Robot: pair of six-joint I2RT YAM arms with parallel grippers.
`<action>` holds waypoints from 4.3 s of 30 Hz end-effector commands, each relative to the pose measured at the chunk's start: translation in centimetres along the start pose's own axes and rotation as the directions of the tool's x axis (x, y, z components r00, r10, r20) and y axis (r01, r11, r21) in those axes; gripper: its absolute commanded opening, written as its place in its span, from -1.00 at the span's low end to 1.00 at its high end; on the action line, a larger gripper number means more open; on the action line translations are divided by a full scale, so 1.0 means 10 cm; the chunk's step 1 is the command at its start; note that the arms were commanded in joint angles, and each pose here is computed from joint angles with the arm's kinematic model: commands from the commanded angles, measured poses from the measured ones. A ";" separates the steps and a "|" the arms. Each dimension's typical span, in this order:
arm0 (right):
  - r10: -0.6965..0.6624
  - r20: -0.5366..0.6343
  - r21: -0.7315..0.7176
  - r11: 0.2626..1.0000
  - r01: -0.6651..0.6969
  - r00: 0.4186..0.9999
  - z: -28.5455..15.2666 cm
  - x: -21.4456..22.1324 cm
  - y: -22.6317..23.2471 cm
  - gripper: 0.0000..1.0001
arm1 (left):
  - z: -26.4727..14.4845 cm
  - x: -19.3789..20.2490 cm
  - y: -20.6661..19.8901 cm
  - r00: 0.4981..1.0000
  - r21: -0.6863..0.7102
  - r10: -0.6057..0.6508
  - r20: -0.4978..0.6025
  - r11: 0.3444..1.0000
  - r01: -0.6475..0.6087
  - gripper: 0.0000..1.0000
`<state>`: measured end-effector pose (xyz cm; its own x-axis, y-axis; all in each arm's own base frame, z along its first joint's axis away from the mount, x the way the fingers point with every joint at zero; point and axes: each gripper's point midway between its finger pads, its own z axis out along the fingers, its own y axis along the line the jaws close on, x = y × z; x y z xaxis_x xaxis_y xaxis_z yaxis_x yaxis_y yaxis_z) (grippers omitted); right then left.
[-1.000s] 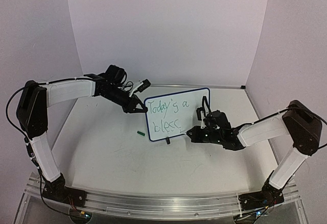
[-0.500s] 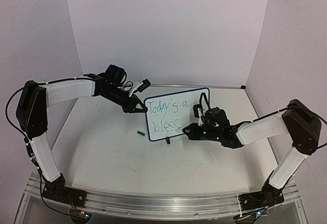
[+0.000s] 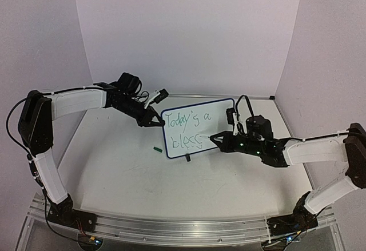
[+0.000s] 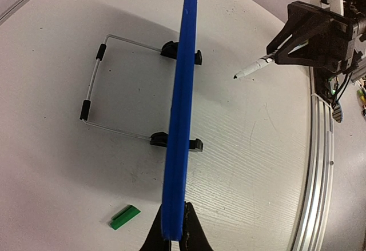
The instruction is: Write a sentence on the whiteboard
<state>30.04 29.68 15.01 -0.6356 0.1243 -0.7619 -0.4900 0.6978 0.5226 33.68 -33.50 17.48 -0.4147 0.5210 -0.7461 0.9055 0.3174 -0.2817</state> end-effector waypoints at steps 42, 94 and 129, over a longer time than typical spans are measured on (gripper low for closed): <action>-0.029 -0.004 0.107 0.994 0.029 1.000 0.26 -0.25 -0.43 -1.00 | -0.05 -0.02 -0.03 0.999 -0.041 0.048 -0.013 0.998 -0.048 -1.00; -0.014 0.043 0.079 0.997 0.011 0.999 0.23 -0.35 -0.35 -1.00 | -0.05 -0.02 -0.03 0.999 -0.041 0.048 -0.013 0.998 -0.048 -1.00; 0.013 0.016 0.146 0.989 -0.015 1.000 0.16 -0.14 -0.54 -1.00 | -0.05 -0.02 -0.02 0.999 -0.045 0.048 -0.016 0.998 -0.049 -1.00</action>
<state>33.92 26.96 13.32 -0.6335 0.1373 -0.7615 -0.4108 0.7743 0.4814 33.48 -33.73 17.49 -0.4084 0.5268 -0.7454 0.9081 0.3169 -0.2736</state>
